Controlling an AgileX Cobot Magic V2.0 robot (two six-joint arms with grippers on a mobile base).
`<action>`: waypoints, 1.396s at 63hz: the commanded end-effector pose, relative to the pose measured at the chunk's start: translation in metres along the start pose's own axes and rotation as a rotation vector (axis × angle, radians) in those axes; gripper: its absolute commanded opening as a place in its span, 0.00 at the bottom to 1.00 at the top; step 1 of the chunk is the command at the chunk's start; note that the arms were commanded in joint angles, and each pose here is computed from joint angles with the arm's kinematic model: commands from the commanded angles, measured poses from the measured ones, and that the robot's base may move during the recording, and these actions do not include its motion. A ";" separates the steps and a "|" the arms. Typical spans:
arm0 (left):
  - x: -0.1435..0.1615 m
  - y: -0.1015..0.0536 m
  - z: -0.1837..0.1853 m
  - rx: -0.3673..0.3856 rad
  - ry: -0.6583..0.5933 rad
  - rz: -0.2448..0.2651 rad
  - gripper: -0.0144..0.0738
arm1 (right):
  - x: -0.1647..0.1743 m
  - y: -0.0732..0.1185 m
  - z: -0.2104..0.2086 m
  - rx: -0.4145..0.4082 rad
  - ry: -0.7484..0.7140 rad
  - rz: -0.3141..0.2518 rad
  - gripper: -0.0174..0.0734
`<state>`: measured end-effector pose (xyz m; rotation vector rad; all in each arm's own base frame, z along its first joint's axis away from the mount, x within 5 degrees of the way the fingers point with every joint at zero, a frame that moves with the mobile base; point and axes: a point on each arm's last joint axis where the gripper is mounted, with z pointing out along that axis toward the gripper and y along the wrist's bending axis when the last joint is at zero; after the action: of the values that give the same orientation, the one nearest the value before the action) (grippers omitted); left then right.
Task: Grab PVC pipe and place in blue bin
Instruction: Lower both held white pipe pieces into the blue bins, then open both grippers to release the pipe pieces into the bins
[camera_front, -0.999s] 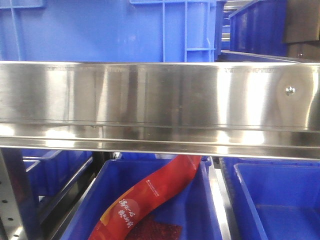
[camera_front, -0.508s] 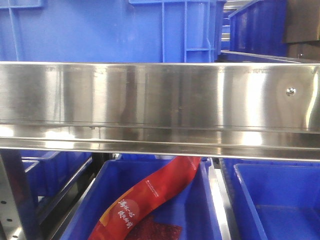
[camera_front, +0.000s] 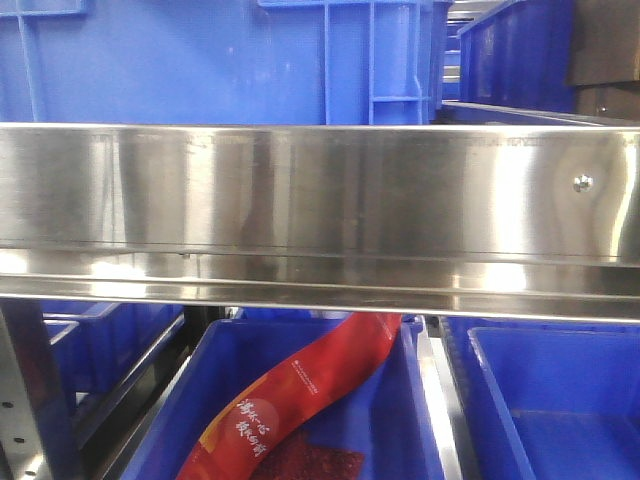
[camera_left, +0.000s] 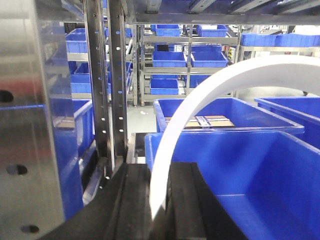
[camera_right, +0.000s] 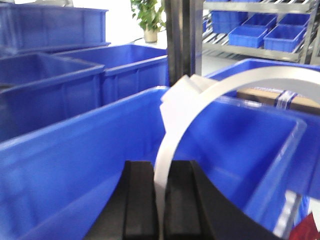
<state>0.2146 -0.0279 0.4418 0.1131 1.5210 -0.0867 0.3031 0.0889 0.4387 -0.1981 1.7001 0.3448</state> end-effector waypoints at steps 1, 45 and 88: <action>-0.009 -0.001 -0.001 0.006 -0.070 0.011 0.04 | -0.004 -0.002 0.017 0.014 -0.031 -0.025 0.01; -0.003 -0.002 0.009 0.005 -0.046 0.053 0.04 | 0.023 -0.009 0.070 0.025 0.050 -0.019 0.35; -0.012 -0.002 0.041 0.007 -0.090 0.055 0.04 | -0.009 -0.001 0.026 -0.002 0.012 -0.053 0.33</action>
<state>0.2509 -0.0330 0.4479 0.1521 1.4600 -0.0451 0.3392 0.0998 0.4298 -0.2249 1.7427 0.3325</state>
